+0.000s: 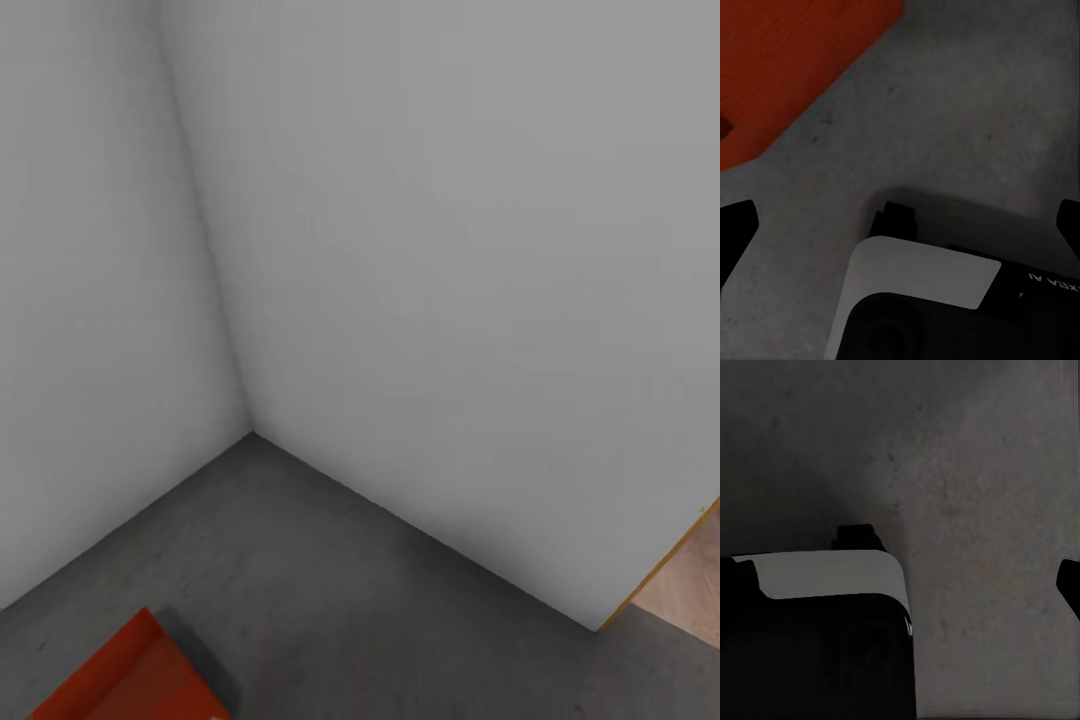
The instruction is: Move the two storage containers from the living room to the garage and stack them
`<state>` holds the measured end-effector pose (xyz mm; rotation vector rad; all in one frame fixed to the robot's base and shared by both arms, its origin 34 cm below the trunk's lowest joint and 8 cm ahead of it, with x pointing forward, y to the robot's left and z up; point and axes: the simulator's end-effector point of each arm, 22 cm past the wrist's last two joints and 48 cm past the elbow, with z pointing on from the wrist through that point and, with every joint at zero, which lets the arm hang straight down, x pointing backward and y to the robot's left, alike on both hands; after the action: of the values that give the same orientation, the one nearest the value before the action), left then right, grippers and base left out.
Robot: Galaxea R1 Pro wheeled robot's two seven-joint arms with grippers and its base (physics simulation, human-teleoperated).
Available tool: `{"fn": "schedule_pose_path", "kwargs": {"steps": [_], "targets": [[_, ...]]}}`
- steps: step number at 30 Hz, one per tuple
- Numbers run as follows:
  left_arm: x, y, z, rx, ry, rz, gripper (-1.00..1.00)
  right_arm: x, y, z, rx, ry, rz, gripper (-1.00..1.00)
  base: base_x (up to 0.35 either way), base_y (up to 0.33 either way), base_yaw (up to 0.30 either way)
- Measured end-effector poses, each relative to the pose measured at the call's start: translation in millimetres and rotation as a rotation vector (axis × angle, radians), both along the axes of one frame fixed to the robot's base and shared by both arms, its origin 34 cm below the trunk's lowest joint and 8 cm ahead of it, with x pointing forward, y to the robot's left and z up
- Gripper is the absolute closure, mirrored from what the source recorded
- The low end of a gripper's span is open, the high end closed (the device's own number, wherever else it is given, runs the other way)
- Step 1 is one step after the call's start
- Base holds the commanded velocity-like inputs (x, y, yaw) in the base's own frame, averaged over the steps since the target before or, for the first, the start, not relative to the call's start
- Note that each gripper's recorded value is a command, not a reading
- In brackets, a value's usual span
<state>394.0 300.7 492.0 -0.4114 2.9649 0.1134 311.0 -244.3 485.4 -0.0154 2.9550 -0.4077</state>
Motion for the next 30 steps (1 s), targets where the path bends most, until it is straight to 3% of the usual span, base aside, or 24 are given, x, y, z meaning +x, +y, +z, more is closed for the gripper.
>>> {"fn": "schedule_pose_path", "kwargs": {"steps": [24, 30], "targets": [[0.0, 0.0, 0.0, 0.000, 0.000, -0.001, -1.00, 0.0, 0.0, 0.0, 0.000, 0.000, 0.000, -1.00, 0.000, 0.000, -0.260], [0.0, 0.0, 0.0, 0.000, 0.000, 0.000, -1.00, 0.2, -0.3, 0.0, 0.000, 0.000, 0.000, -1.00, 0.000, 0.000, -0.117]]}}
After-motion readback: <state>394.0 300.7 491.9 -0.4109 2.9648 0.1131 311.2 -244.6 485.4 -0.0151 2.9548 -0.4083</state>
